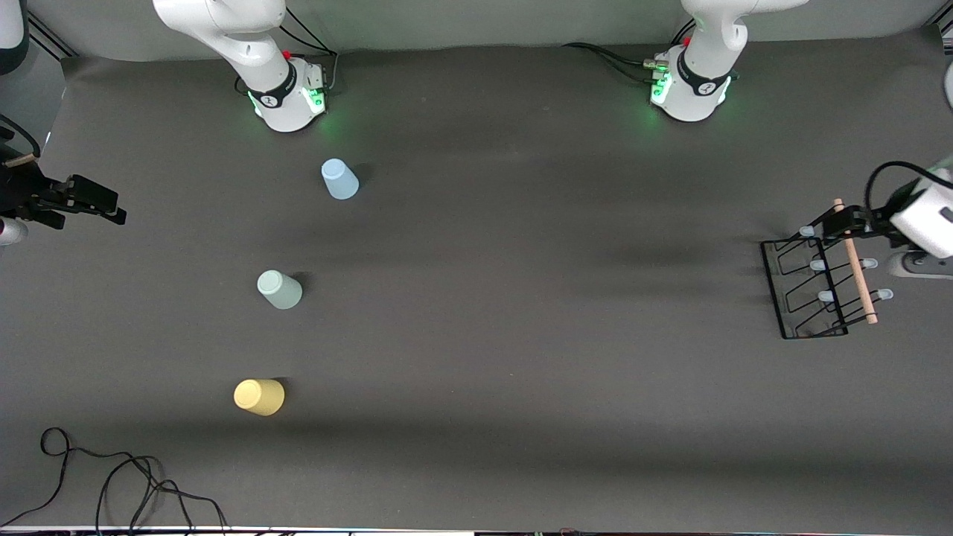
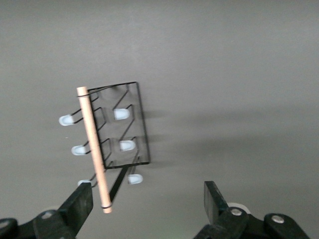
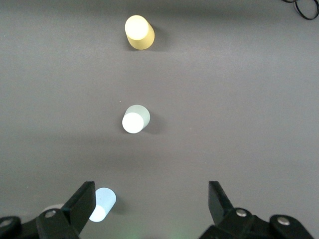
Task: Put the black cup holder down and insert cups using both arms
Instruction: 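Lift the black wire cup holder with the left gripper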
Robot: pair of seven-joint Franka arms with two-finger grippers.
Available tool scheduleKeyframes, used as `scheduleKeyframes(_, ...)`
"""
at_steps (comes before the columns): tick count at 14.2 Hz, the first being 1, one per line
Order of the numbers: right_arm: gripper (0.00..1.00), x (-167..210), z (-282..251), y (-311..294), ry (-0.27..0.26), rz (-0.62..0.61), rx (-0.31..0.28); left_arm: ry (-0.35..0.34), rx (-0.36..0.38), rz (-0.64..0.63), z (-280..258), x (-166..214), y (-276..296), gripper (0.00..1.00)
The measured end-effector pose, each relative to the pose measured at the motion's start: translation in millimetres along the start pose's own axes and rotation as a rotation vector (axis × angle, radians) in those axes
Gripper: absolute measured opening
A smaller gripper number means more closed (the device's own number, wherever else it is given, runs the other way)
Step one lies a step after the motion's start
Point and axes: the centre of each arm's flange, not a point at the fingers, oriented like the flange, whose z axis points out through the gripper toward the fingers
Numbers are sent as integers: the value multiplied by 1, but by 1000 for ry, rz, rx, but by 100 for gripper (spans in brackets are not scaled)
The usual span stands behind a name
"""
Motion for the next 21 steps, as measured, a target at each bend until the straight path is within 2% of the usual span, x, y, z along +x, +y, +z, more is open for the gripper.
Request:
scheduleKeyframes(4,100,0,0,0,0,0,0,-7,-11,17,32,5,-56,98)
scheduleKeyframes(9,100,0,0,0,-1,1,0,42,-3,53,101,24,-68,98)
scheduleKeyframes(13,100,0,0,0,-1,0,0,87,8,96,159,8,-92,98)
scheduleKeyframes(17,100,-1,0,3,-4,6,1,88,4,96,198,-8,-103,96)
scheduleKeyframes(19,100,-1,0,4,-5,7,1,84,1,94,207,-12,-105,78)
scheduleKeyframes(20,100,-1,0,4,-6,7,1,82,0,94,208,-13,-105,78)
scheduleKeyframes(21,100,-1,0,4,-6,7,1,80,-1,94,209,-13,-105,71)
